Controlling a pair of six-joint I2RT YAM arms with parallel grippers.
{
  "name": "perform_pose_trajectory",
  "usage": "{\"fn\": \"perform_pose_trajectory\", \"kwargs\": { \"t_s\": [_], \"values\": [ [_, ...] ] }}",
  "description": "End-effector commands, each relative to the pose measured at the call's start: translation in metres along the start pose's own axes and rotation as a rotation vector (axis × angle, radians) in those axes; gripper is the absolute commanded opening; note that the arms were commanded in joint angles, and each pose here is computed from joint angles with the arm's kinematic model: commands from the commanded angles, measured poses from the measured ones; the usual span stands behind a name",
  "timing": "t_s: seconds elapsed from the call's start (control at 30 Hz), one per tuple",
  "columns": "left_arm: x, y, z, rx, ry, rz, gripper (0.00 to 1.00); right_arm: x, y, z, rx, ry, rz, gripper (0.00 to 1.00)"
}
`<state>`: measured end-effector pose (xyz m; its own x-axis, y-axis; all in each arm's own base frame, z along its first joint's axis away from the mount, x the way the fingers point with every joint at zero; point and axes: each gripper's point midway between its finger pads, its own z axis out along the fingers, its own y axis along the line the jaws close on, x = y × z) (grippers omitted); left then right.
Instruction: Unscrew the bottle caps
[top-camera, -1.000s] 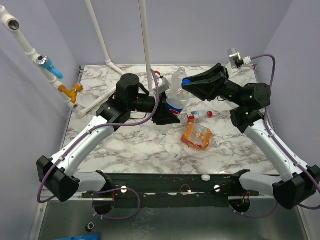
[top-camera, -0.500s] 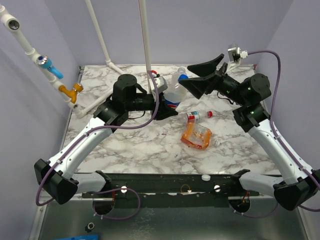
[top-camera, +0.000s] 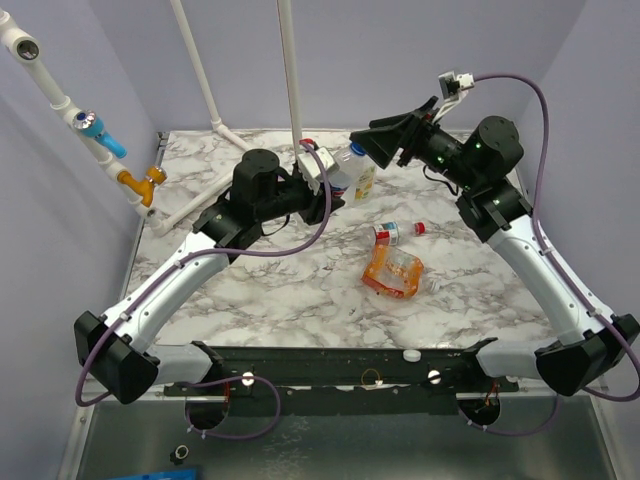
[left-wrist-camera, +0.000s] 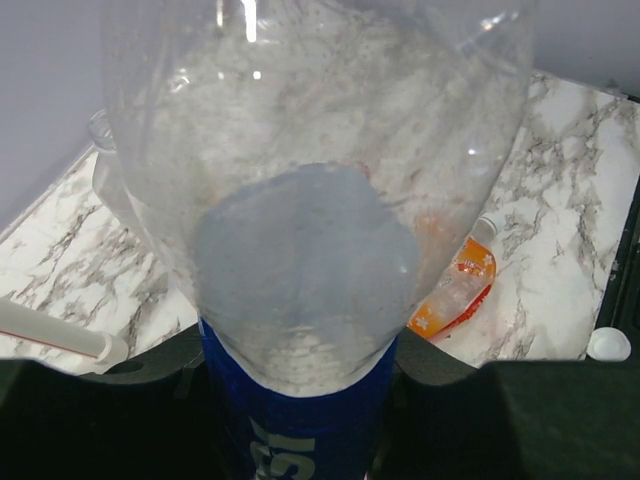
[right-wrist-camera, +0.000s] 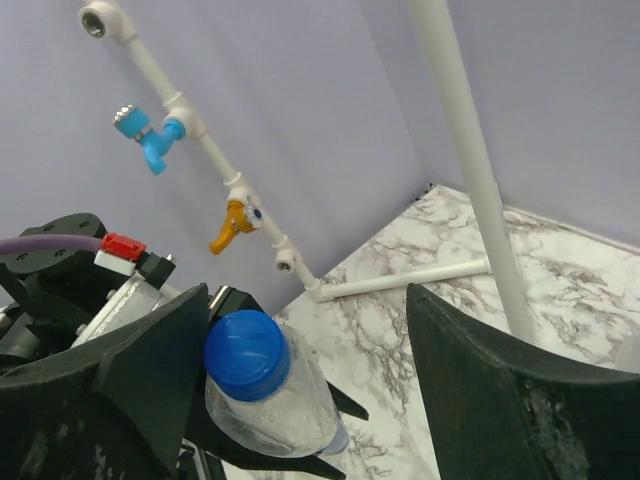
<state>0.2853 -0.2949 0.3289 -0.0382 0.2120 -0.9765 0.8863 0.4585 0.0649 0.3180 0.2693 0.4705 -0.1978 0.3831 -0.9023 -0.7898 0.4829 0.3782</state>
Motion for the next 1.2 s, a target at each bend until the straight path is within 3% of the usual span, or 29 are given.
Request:
{"fn": "perform_pose_trajectory", "kwargs": {
  "t_s": [0.0,0.33,0.7,0.87,1.03,1.17],
  "values": [
    [-0.002,0.011,0.006,-0.058,-0.009,0.025,0.11,-0.002,0.008,0.009,-0.024,0.012,0.011,0.78],
    [-0.001,0.017,0.015,-0.083,-0.003,-0.028,0.11,0.012,0.007,0.02,-0.051,0.035,0.042,0.54],
    [-0.012,0.01,0.015,-0.044,-0.035,-0.062,0.11,0.015,0.01,0.021,-0.083,0.023,0.05,0.11],
    [-0.036,-0.027,0.004,0.146,-0.09,-0.091,0.1,0.016,0.043,0.008,-0.266,0.046,-0.036,0.01],
    [-0.058,-0.081,-0.028,0.477,-0.116,-0.159,0.09,0.036,0.085,-0.022,-0.589,0.157,-0.124,0.0],
    [-0.062,-0.104,-0.048,0.633,-0.102,-0.212,0.09,0.048,0.105,-0.048,-0.788,0.232,-0.126,0.01]
  ]
}}
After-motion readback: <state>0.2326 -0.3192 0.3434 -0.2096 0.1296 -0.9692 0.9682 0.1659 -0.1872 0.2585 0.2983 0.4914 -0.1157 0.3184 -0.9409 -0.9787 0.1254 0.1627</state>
